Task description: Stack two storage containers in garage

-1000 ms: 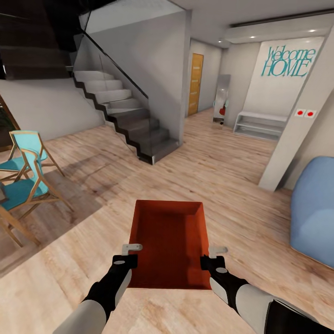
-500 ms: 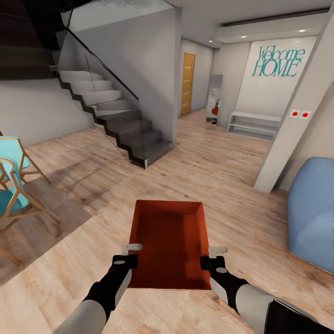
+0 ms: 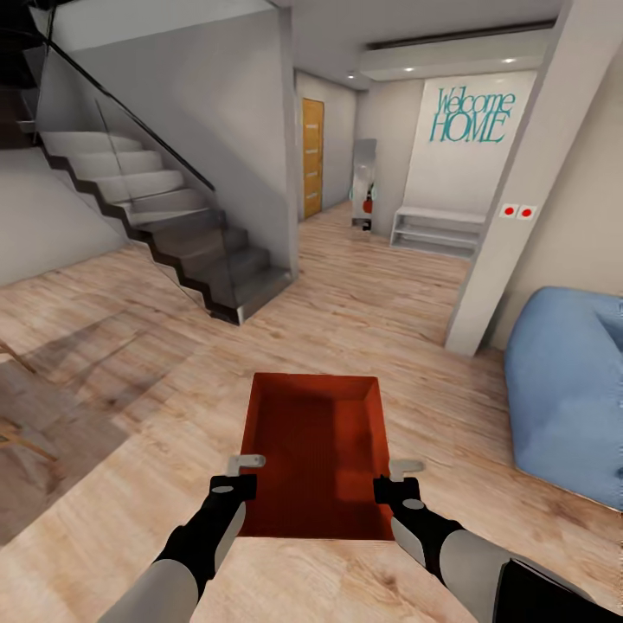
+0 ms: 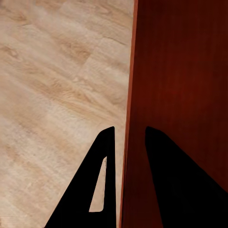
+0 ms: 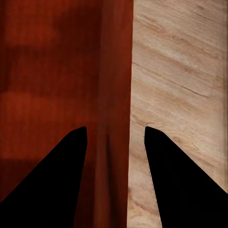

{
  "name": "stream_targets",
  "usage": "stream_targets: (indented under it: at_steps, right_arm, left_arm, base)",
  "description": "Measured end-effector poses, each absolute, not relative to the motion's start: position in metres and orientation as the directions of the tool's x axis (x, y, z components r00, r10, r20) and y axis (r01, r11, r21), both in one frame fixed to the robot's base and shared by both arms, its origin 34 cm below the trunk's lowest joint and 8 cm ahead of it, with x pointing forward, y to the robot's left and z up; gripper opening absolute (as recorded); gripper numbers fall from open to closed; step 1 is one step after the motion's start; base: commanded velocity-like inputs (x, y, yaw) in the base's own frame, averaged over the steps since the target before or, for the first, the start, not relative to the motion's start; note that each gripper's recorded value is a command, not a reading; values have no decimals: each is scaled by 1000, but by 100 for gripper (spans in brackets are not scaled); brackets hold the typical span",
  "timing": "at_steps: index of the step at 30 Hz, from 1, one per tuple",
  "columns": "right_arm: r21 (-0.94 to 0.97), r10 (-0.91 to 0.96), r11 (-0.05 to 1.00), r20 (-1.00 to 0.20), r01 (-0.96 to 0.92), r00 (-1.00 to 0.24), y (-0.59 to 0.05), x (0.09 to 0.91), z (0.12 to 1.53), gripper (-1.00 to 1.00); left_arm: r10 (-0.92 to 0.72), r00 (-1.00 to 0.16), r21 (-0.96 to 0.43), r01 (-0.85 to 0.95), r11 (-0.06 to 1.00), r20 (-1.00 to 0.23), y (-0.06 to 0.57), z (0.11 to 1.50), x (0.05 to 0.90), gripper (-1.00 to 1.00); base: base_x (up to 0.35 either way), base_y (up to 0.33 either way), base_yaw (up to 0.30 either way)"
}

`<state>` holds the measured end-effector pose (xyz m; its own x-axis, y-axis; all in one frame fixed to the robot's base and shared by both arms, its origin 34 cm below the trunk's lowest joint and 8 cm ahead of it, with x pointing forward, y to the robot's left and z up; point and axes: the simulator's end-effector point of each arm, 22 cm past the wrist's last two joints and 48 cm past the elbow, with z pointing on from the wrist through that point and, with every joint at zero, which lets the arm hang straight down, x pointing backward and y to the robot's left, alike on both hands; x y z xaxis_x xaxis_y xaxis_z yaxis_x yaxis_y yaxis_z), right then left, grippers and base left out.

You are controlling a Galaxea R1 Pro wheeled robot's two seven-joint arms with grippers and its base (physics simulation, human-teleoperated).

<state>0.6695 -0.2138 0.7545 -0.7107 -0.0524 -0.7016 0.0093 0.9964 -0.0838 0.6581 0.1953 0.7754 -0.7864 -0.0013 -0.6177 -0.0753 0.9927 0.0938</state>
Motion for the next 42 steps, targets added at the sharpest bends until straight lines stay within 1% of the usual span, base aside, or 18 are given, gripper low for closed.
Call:
stream_targets:
  at_steps: [10,42]
  right_arm:
    - [-84,-52,996,-702,9,-711,-214,670,755,-100]
    - [-83,-52,997,-702,9,-710,-214,670,755,-100]
  left_arm:
    - [-1,-786,94,-75,993,-618,195,776,658,-100]
    - [-1,-786,94,-75,993,-618,196,776,658,-100]
  base:
    - [322,0,-205]
    - [322,0,-5]
